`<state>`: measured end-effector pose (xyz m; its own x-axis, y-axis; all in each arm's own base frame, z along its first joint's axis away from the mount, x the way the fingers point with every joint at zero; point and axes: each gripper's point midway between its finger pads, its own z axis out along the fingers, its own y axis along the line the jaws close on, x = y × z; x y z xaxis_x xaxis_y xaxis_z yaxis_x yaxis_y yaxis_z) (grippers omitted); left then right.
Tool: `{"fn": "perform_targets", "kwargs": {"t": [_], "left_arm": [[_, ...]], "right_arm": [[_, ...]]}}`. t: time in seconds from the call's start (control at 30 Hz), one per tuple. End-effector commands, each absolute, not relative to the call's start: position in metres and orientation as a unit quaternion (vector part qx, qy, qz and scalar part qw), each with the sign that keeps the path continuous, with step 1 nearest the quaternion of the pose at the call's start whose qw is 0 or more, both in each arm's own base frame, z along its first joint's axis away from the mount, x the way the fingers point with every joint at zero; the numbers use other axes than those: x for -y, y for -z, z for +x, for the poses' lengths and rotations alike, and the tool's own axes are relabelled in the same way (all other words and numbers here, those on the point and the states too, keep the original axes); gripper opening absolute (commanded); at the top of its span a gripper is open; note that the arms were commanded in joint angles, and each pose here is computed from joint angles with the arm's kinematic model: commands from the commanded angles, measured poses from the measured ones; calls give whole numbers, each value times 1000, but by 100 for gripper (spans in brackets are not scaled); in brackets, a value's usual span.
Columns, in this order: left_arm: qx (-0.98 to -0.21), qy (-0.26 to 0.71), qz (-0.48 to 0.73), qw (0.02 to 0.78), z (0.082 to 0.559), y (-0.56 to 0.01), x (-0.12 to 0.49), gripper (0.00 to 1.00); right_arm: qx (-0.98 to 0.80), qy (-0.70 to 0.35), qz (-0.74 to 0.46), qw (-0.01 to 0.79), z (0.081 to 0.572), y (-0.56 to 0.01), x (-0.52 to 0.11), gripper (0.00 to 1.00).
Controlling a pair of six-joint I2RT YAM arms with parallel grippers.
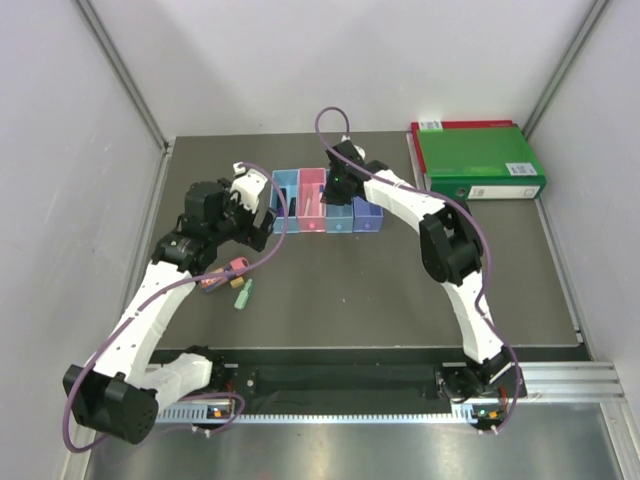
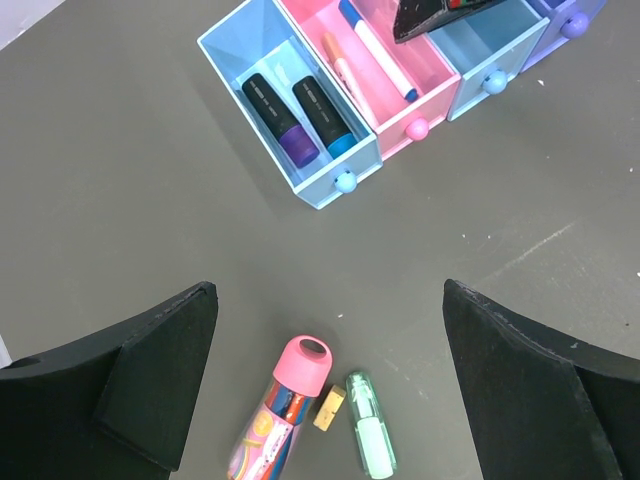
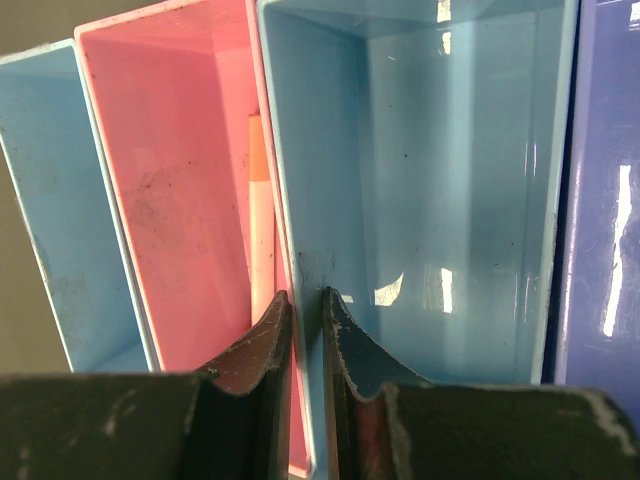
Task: Sort the stationery into containers
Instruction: Move the storage box to the center of the board.
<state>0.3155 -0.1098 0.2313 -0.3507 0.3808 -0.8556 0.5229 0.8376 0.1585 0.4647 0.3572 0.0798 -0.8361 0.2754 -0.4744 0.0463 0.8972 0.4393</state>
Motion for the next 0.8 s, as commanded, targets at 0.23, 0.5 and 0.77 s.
{"fn": "perform_targets", "kwargs": {"t": [0.23, 0.5, 0.77], "left_arm": [[-790, 80, 269, 545, 317, -259, 113, 99], [-790, 79, 266, 547, 317, -257, 112, 99], [-791, 76, 262, 548, 316, -256, 110, 99]], "right_arm": [[-968, -149, 60, 194, 390, -36, -339, 0], [-966, -164, 44, 194, 390, -41, -351, 0], [-958, -180, 6, 221, 398, -55, -360, 19]]}}
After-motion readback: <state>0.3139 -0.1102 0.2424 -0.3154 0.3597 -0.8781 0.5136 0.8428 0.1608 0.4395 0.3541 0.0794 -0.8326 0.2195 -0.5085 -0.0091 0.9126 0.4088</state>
